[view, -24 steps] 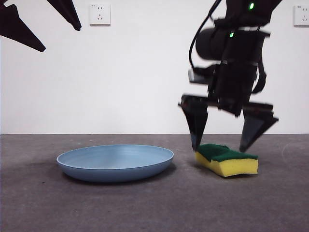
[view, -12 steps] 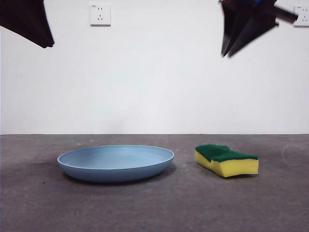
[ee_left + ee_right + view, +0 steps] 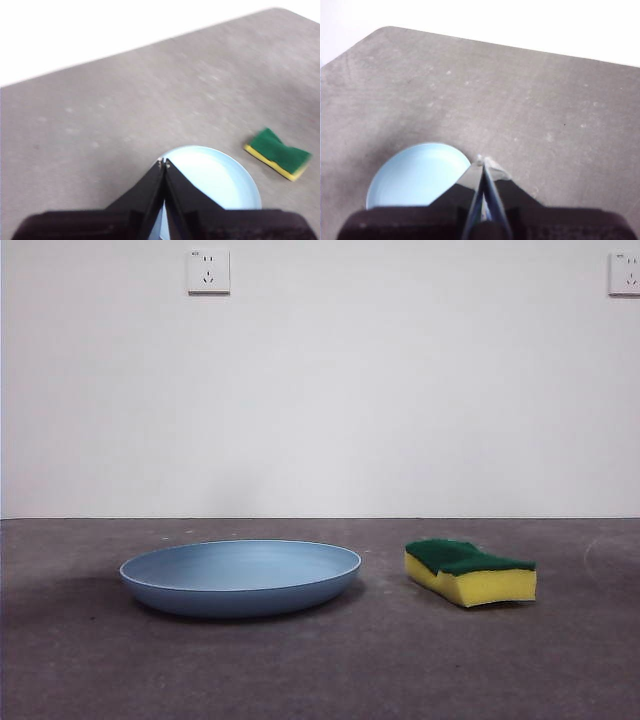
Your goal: Pick up the plate,pick up the cloth,clean the plate with the cloth
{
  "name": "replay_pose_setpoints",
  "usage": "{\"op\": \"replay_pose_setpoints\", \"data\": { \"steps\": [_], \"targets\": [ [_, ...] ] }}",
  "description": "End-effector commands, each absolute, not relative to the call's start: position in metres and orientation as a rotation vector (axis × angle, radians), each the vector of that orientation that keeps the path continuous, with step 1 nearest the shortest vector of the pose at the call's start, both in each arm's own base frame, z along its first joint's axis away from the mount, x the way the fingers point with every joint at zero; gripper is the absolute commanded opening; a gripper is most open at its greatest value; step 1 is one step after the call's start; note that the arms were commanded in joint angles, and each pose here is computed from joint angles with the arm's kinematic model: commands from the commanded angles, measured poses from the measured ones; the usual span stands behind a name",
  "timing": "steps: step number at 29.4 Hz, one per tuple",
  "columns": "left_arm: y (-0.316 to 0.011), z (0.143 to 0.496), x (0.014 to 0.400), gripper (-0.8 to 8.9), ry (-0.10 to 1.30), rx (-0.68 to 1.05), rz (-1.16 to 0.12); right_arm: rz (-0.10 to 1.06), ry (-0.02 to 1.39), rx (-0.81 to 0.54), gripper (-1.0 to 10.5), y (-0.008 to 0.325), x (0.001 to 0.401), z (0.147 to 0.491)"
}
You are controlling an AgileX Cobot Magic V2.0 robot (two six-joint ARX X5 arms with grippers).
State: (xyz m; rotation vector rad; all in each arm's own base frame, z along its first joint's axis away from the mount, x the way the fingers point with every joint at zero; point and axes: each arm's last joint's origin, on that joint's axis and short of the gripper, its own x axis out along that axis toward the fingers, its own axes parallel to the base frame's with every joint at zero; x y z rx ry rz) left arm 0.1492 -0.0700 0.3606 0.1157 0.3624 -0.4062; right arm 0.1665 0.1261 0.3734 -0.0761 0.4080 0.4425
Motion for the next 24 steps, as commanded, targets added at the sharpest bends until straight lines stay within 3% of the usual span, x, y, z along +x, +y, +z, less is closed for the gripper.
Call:
{"op": "replay_pose_setpoints", "data": {
  "steps": [1,7,11,24],
  "targets": [
    [-0.067,0.342,0.139,-0.08,0.321,0.103,-0.407,0.457,0.4,-0.086,-0.1,0.127,0.159,0.348],
    [-0.064,0.293,0.129,-0.08,0.261,0.072,-0.42,0.458,0.385,-0.049,-0.1,0.122,0.152,0.3],
    [-0.064,0.267,0.129,-0.08,0.295,0.059,-0.417,0.402,0.414,-0.076,0.0,0.122,0.154,0.29],
    [-0.065,0.259,0.131,-0.03,0.364,0.064,-0.41,0.404,0.424,-0.08,0.0,0.122,0.155,0.288]
  ]
}}
